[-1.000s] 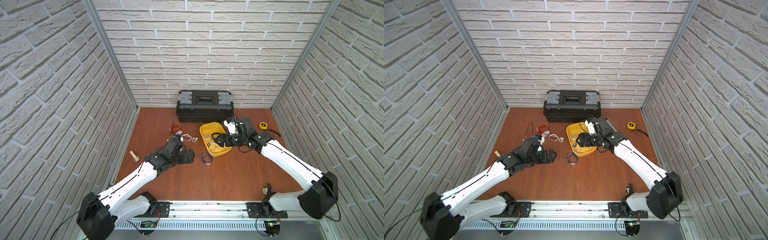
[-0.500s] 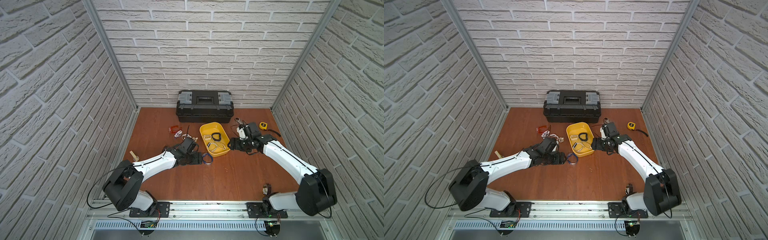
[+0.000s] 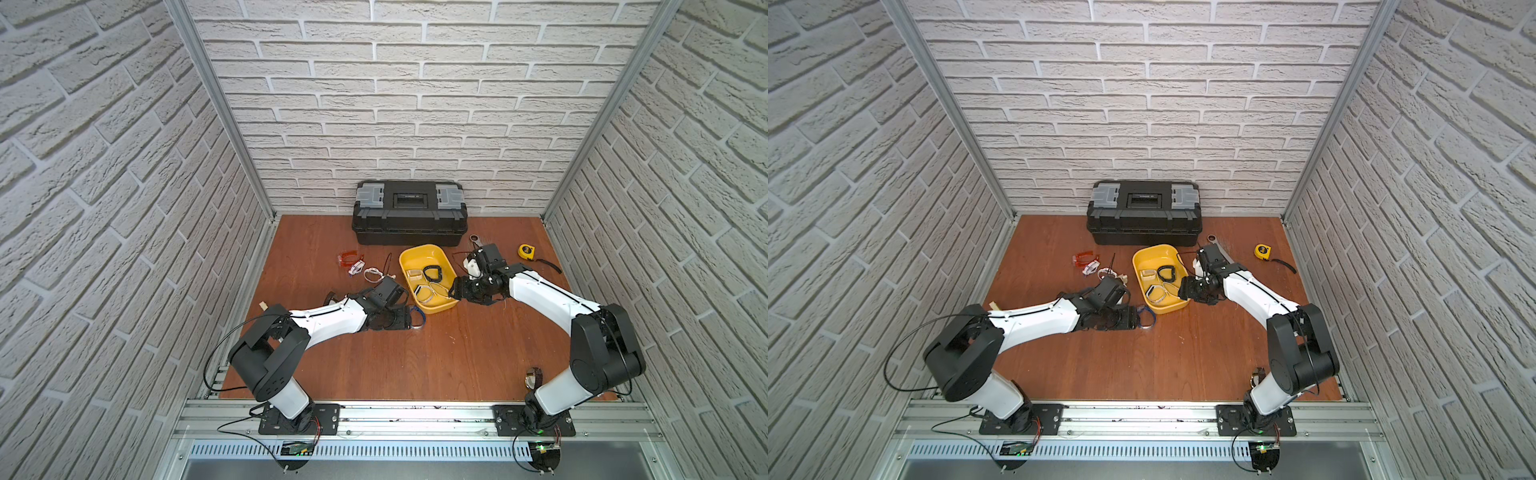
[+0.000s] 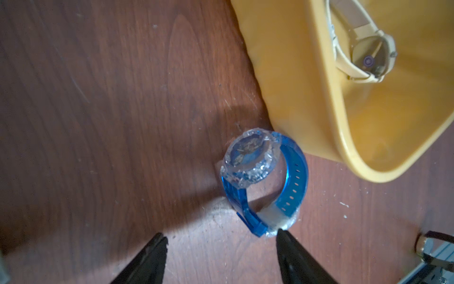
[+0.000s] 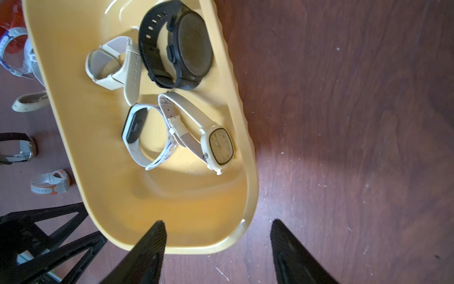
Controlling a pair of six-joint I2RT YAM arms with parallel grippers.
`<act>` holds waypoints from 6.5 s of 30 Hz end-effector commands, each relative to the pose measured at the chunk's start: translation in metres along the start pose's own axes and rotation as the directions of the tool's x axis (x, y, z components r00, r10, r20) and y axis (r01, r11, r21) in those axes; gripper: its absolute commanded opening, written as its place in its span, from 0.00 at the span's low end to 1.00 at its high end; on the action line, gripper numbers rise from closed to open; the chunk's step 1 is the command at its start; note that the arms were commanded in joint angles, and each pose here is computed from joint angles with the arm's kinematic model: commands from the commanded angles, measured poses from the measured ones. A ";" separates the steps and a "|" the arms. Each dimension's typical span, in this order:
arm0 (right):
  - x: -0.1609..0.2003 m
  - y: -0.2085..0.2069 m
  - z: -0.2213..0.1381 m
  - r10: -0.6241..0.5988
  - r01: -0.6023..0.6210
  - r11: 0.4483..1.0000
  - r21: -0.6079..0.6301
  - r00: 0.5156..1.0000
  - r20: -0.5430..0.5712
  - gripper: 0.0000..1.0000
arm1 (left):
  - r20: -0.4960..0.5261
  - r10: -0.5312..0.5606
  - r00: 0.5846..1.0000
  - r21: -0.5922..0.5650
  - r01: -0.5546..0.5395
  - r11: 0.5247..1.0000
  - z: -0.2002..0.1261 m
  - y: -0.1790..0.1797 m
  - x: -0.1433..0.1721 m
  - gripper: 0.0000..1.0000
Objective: Put the watch into the storage box
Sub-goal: Pick up the watch at the center of the board, then adjust the storage box at the center of the board, then place the watch in the storage box, then pick up the watch at the center of the board.
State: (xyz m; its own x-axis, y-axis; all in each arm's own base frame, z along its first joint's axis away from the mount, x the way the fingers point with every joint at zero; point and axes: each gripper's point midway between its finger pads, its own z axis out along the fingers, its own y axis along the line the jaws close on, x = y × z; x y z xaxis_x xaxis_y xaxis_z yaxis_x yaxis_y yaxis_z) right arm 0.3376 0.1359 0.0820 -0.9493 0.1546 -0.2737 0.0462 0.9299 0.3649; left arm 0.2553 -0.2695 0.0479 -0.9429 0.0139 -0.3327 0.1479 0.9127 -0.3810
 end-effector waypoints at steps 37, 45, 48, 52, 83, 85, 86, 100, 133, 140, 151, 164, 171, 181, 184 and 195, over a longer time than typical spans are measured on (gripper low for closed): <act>0.034 0.032 -0.046 -0.015 0.021 0.997 -0.074 0.997 0.082 0.69 | -0.088 0.023 0.996 -0.246 -0.044 0.968 0.012 0.030 -0.003 0.10; 0.005 0.023 -0.050 0.028 -0.017 0.997 -0.080 0.991 0.128 0.72 | -0.089 0.103 0.991 -0.241 -0.122 0.963 -0.053 0.025 -0.009 0.07; -0.012 0.005 -0.050 0.071 -0.063 0.997 -0.054 0.986 0.152 0.73 | -0.043 0.135 0.990 -0.219 -0.141 0.966 -0.078 0.011 -0.037 0.07; -0.026 -0.023 -0.032 0.105 -0.108 0.994 0.020 0.987 0.121 0.73 | 0.016 0.173 0.985 -0.203 -0.166 0.965 -0.091 -0.006 -0.086 0.08; 0.045 0.031 -0.005 0.038 -0.037 0.991 -0.126 0.999 0.001 0.70 | 0.020 0.276 0.961 -0.131 -0.271 0.954 0.044 -0.059 -0.225 0.11; 0.049 0.033 -0.010 0.037 -0.036 0.990 -0.133 0.999 0.005 0.70 | 0.009 0.284 0.959 -0.126 -0.280 0.952 0.048 -0.061 -0.220 0.11; 0.050 0.033 -0.013 0.039 -0.038 0.990 -0.137 0.999 0.011 0.70 | 0.003 0.285 0.958 -0.127 -0.283 0.951 0.051 -0.062 -0.218 0.11; 0.052 0.031 -0.056 0.013 -0.003 0.993 -0.118 0.996 0.084 0.73 | -0.081 0.268 0.960 -0.181 -0.279 0.943 0.084 -0.036 -0.205 0.17; 0.005 0.156 -0.045 -0.202 0.221 0.929 -0.296 0.975 0.094 0.72 | 0.288 0.021 0.957 -0.038 -0.011 0.999 -0.172 0.041 -0.051 0.98; 0.051 0.214 -0.021 -0.402 0.381 0.851 -0.361 0.915 0.018 0.70 | 0.363 -0.097 0.927 -0.044 0.121 0.992 -0.194 0.080 -0.010 0.98; 0.083 0.225 0.009 -0.407 0.380 0.858 -0.345 0.914 -0.006 0.66 | 0.228 -0.217 0.949 -0.013 0.225 0.974 -0.158 0.091 0.028 0.95; 0.082 0.181 -0.045 -0.466 0.511 0.815 -0.274 0.858 0.214 0.84 | 0.298 -0.623 0.723 0.339 0.530 0.777 -0.117 0.078 -0.011 0.85; 0.071 0.155 -0.051 -0.508 0.547 0.826 -0.138 0.828 0.239 0.88 | 0.358 -0.716 0.599 0.363 0.617 0.698 -0.099 0.102 -0.021 0.77; 0.033 0.111 -0.069 -0.355 0.395 0.909 -0.130 0.899 0.256 0.87 | 0.353 -0.726 0.590 0.316 0.655 0.687 -0.074 0.108 -0.034 0.66; 0.029 0.104 -0.070 -0.342 0.381 0.916 -0.123 0.905 0.255 0.87 | 0.345 -0.734 0.585 0.298 0.673 0.677 -0.066 0.112 -0.034 0.63; 0.026 0.097 -0.061 -0.320 0.357 0.925 -0.130 0.916 0.242 0.86 | 0.366 -0.707 0.605 0.275 0.655 0.703 -0.059 0.110 -0.055 0.46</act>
State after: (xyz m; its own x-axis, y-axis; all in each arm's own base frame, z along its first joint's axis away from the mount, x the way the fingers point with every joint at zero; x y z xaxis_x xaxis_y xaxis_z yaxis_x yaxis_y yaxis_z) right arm 0.2985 0.2101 0.1671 -0.8136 -0.0684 -0.5774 -0.3238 0.8781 0.3523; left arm 0.2924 -0.1442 0.0631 -0.5766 -0.7875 -0.2177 -0.4683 0.5369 -0.7017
